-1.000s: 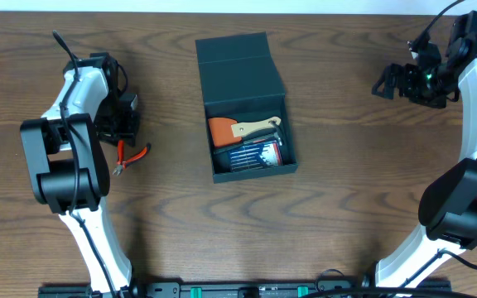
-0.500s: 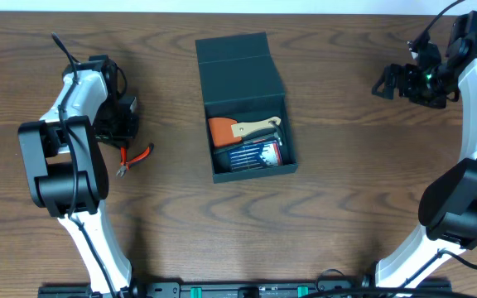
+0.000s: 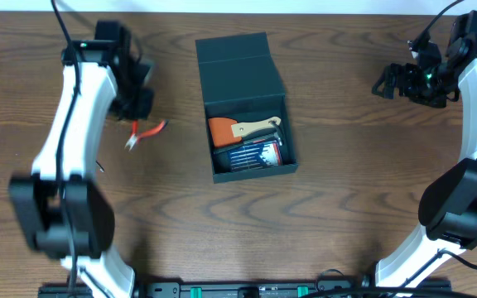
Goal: Pack container
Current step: 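Carry the pliers with the left gripper and drop them into the box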
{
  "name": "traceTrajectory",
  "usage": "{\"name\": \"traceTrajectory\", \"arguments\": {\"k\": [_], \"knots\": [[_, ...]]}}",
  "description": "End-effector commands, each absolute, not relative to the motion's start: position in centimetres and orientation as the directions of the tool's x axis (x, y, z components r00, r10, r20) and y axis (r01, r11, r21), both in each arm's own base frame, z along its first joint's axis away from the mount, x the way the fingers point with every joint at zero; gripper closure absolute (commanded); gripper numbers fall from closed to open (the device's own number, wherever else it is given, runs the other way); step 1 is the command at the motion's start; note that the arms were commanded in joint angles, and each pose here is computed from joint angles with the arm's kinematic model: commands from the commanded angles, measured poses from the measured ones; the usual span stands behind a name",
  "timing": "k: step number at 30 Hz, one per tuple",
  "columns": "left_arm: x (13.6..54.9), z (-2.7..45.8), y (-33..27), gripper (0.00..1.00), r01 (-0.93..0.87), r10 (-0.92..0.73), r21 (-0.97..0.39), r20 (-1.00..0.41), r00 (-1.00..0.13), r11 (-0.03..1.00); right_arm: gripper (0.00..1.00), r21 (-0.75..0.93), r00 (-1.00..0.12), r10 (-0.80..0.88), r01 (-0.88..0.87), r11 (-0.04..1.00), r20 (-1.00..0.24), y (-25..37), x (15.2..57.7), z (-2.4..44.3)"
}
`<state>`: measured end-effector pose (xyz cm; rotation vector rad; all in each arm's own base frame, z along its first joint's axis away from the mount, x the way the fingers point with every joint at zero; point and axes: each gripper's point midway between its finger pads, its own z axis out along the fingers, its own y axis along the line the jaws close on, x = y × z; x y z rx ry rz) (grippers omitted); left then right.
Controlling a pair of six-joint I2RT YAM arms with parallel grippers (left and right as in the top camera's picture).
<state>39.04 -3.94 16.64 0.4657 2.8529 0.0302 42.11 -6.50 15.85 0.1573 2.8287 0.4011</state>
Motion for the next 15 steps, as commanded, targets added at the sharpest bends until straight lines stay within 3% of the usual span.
{"name": "traceTrajectory", "arguments": {"k": [1, 4, 8, 15], "knots": [[38.3, 22.2, -9.8, 0.94, 0.527, 0.533, 0.135, -0.396, -0.747, 0.839, 0.01, 0.302, -0.956, 0.155, 0.076, 0.95, -0.248, -6.2, 42.2, 15.6], [36.9, 24.6, -16.2, 0.94, 0.746, 0.76, 0.255, -0.443, -0.475, 0.615, 0.01, 0.302, -0.956, 0.156, 0.076, 0.95, -0.249, -6.2, 42.2, 15.6], [35.4, 23.8, -23.4, 0.94, 0.867, 0.877, 0.328, -0.43, -0.215, 0.374, 0.01, 0.302, -0.956, 0.155, 0.076, 0.95, -0.247, -6.2, 42.2, 15.6], [36.4, 16.6, -28.3, 0.94, 0.92, 0.92, 0.277, -0.354, -0.171, 0.277, 0.01, 0.304, -0.958, 0.156, 0.079, 0.95, -0.24, -6.1, 42.0, 15.5]]}}
